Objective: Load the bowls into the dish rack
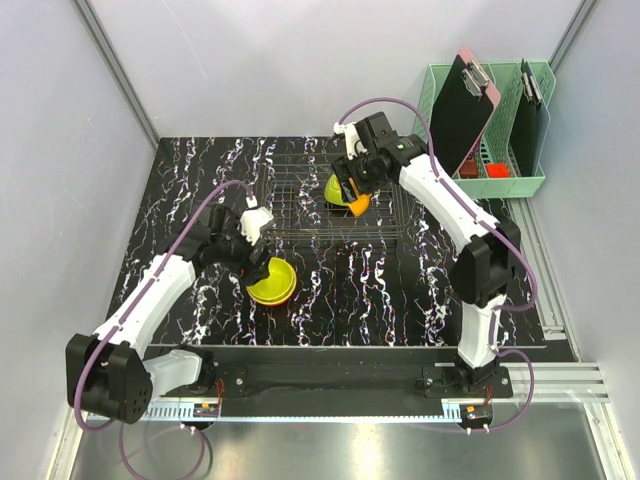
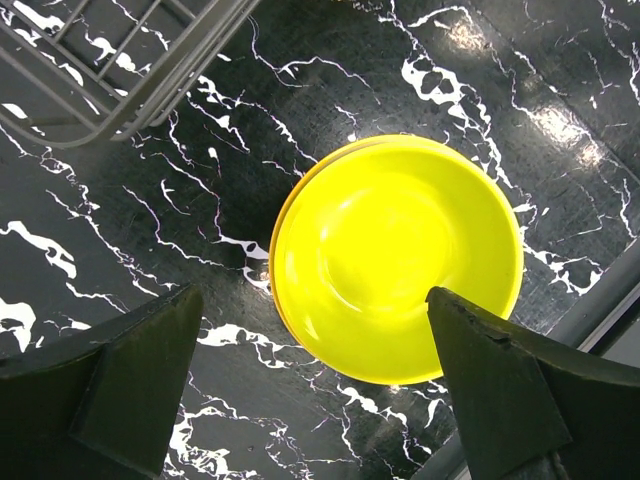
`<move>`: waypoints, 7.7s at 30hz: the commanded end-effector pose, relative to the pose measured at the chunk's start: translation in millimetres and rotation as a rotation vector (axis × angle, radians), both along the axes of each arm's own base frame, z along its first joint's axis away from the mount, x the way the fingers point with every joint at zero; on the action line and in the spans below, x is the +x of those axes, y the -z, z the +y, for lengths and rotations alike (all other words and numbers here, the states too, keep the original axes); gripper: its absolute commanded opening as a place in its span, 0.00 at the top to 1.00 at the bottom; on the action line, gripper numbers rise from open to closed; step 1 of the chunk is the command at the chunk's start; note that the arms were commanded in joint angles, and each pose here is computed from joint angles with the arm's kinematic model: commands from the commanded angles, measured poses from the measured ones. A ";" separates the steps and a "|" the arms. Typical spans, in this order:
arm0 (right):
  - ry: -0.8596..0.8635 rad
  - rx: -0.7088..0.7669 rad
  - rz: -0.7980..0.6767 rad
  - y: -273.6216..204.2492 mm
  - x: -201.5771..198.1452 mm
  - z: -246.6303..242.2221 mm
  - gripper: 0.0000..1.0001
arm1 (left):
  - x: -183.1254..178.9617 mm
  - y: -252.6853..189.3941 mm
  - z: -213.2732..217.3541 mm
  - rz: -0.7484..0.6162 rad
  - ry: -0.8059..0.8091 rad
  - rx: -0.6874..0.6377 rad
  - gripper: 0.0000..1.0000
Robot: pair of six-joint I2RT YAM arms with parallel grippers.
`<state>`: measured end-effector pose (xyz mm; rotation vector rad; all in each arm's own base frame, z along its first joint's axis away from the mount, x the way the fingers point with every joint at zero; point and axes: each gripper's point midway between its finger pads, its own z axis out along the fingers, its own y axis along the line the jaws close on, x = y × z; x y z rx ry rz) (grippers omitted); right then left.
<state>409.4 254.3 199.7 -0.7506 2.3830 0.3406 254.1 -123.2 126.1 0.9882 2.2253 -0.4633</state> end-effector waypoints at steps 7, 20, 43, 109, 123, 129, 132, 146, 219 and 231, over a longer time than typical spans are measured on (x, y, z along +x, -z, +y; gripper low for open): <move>0.168 -0.313 -0.150 30.0 53.8 -34.1 1.00 | -1.4 8.7 -2.8 0.005 0.054 -0.014 0.01; 0.137 -0.605 -0.255 58.0 53.0 -31.7 1.00 | -1.2 3.2 -4.0 -0.008 0.060 -0.034 0.01; -0.033 -0.850 -0.267 103.4 29.5 -25.4 1.00 | -0.9 5.8 -5.4 0.004 0.078 -0.041 0.01; -0.307 -0.613 -0.044 97.8 -37.6 32.1 0.00 | 18.8 11.8 -13.0 0.058 0.062 -0.061 1.00; -0.116 -0.625 -0.264 17.0 14.3 0.8 0.17 | 15.0 16.4 -14.6 0.077 0.064 -0.073 1.00; -0.108 -0.726 -0.235 27.7 14.8 -36.6 0.83 | 16.0 13.4 -14.3 0.064 0.063 -0.073 1.00; -0.091 -0.742 -0.216 30.4 13.4 -53.0 0.97 | 16.0 10.1 -13.6 0.051 0.062 -0.071 1.00; -0.199 -0.802 -0.051 89.3 -14.4 -71.3 1.00 | 18.6 -11.4 -10.2 -0.022 0.054 -0.065 1.00; -0.813 0.507 0.506 -65.7 -183.4 95.4 0.01 | 1.8 -162.2 -62.6 -0.318 0.325 -0.366 1.00; -0.762 0.678 0.626 -66.5 -160.6 94.5 0.00 | -5.8 -179.5 -82.6 -0.326 0.389 -0.415 1.00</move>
